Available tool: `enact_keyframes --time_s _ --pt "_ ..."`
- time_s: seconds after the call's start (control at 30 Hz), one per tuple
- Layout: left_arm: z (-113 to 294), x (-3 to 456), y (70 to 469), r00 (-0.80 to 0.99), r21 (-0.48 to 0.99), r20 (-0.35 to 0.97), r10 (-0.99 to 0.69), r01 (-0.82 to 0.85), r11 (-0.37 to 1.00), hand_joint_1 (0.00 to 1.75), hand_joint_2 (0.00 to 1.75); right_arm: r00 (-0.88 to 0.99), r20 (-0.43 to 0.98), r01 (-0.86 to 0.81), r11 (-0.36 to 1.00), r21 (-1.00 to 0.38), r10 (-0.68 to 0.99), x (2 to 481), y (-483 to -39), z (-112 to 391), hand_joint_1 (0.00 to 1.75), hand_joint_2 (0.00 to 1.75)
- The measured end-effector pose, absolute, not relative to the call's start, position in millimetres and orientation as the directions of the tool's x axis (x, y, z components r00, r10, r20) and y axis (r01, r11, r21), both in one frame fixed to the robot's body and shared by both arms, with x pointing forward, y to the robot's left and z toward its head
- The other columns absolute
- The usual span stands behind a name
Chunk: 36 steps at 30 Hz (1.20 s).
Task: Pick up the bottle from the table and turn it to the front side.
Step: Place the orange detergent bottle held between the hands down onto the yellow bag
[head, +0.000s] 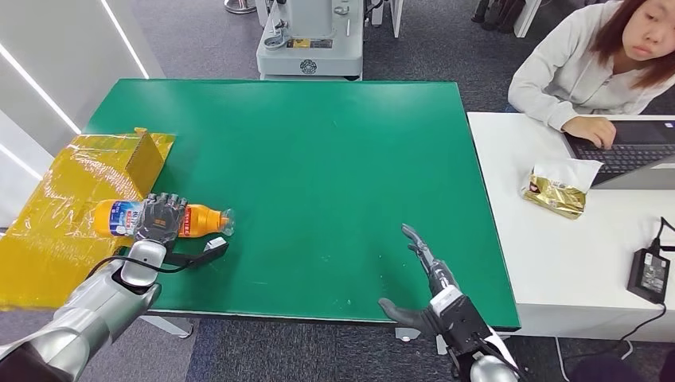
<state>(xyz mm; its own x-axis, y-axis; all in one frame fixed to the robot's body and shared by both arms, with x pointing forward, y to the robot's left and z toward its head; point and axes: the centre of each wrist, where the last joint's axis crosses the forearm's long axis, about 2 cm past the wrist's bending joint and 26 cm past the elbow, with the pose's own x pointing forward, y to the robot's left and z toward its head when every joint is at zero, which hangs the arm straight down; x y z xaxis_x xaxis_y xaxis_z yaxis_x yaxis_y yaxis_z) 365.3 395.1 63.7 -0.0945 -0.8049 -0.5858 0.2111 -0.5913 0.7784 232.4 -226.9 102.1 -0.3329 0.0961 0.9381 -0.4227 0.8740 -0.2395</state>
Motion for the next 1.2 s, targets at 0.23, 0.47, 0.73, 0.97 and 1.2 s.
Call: enact_keyframes --time_s 0.23,0.47,0.73,0.97,1.2 --pt "62.6 364.1 396.1 -0.102 0.780 -0.580 -0.808 0.216 -0.587 0.00 1.75 -0.336 0.937 -0.425 0.872 -0.244 0.099 226.6 -226.3 102.5 0.00 1.75" --pt "62.5 364.6 395.3 -0.090 0.773 -0.584 -0.806 0.240 -0.587 0.00 1.75 -0.324 0.941 -0.428 0.872 -0.238 0.097 218.3 -226.1 99.4 0.00 1.75" --pt "54.3 357.1 385.2 -0.032 0.914 -0.370 -0.928 0.167 -0.370 0.00 1.75 -0.298 0.949 -0.427 0.875 -0.227 0.101 209.0 -227.1 95.3 0.00 1.75" --pt "38.4 348.7 339.5 -0.010 0.839 0.542 -0.840 0.066 0.540 0.00 1.75 -0.268 0.960 -0.417 0.888 -0.194 0.084 202.7 -229.9 93.9 0.00 1.75" --pt "33.3 339.7 290.6 -0.073 0.540 0.835 -0.546 -0.083 0.838 0.00 1.75 -0.265 0.961 -0.419 0.888 -0.190 0.080 212.3 -231.7 92.8 0.00 1.75"
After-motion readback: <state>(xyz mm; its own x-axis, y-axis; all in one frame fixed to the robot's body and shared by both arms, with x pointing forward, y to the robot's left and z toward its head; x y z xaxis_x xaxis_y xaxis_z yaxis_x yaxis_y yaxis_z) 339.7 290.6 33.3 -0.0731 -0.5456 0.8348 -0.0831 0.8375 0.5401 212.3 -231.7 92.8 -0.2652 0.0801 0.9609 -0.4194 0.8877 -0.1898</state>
